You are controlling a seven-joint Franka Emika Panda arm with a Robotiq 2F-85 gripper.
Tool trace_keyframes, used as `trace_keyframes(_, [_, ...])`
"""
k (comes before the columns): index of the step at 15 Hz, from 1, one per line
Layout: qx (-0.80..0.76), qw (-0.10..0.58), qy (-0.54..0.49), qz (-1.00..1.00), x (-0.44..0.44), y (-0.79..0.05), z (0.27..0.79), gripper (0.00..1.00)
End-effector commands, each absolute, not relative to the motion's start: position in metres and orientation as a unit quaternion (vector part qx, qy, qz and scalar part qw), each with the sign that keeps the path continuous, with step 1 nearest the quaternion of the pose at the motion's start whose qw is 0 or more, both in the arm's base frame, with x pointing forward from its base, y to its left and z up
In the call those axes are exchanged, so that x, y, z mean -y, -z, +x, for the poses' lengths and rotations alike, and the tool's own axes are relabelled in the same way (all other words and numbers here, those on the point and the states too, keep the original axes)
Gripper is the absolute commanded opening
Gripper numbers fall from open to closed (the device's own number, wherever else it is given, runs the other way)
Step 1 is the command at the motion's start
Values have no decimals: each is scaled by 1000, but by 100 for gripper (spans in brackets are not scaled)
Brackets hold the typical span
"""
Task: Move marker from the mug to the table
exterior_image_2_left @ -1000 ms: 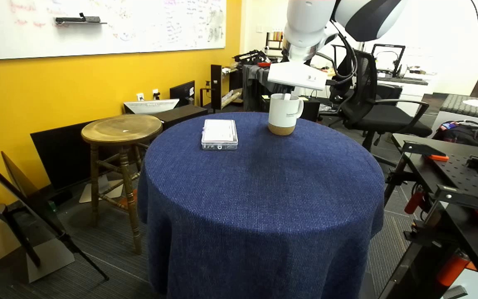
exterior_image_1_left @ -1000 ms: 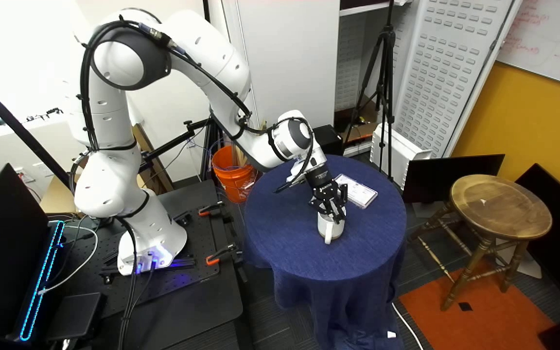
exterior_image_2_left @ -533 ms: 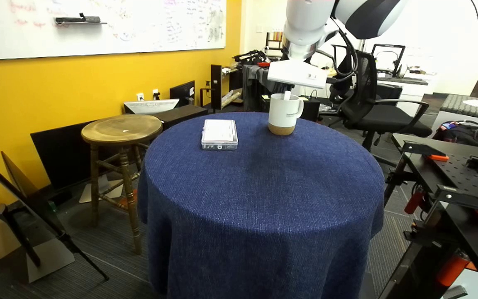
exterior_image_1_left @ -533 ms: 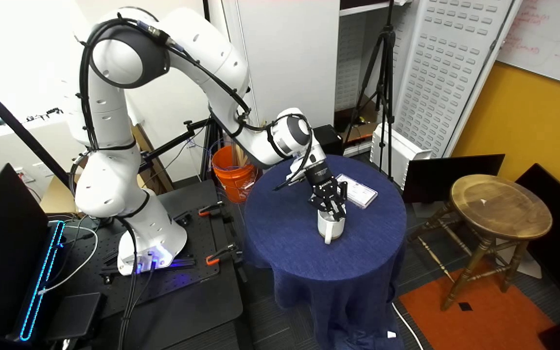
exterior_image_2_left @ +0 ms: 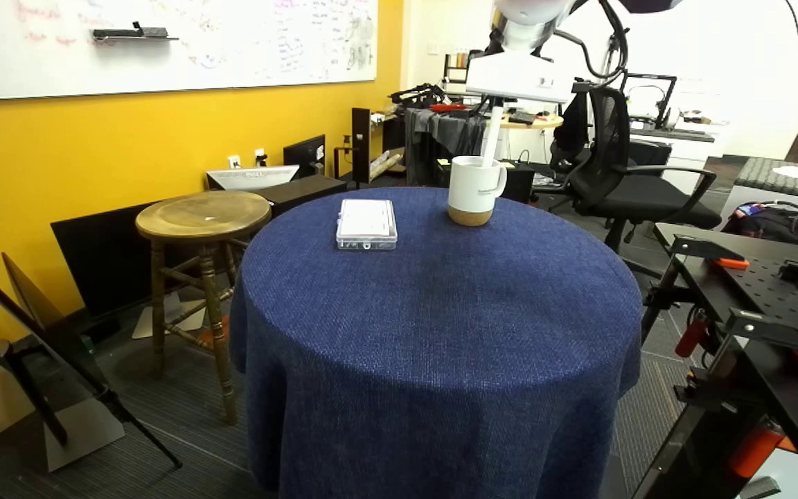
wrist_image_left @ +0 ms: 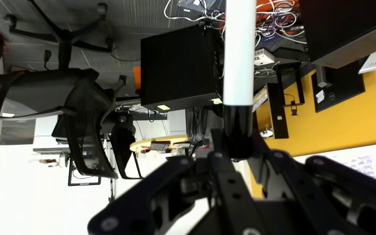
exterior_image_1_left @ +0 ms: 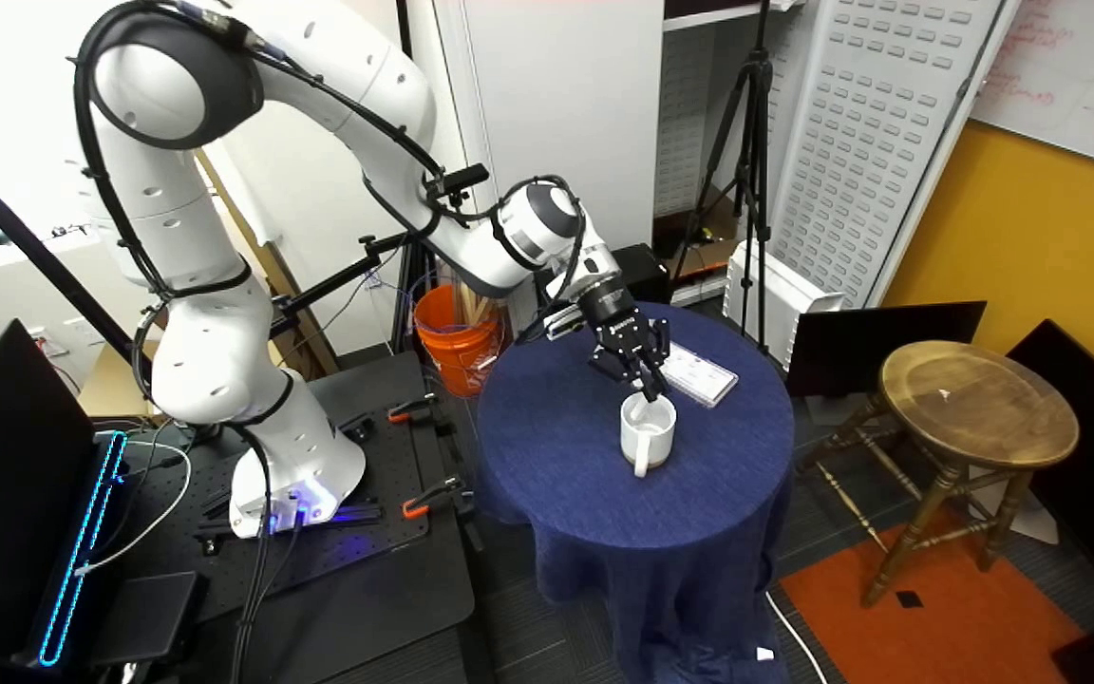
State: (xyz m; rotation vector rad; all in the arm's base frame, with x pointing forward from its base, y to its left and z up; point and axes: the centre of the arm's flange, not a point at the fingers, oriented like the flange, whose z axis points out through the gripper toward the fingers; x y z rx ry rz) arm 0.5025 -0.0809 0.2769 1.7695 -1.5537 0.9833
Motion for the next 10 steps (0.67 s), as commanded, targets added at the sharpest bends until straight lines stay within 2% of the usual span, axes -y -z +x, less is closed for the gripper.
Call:
trace_keyframes(1, [562, 296, -402, 660, 71, -318, 485, 5])
trace_keyframes(10, [504, 201, -457, 705, 38, -334, 516, 5])
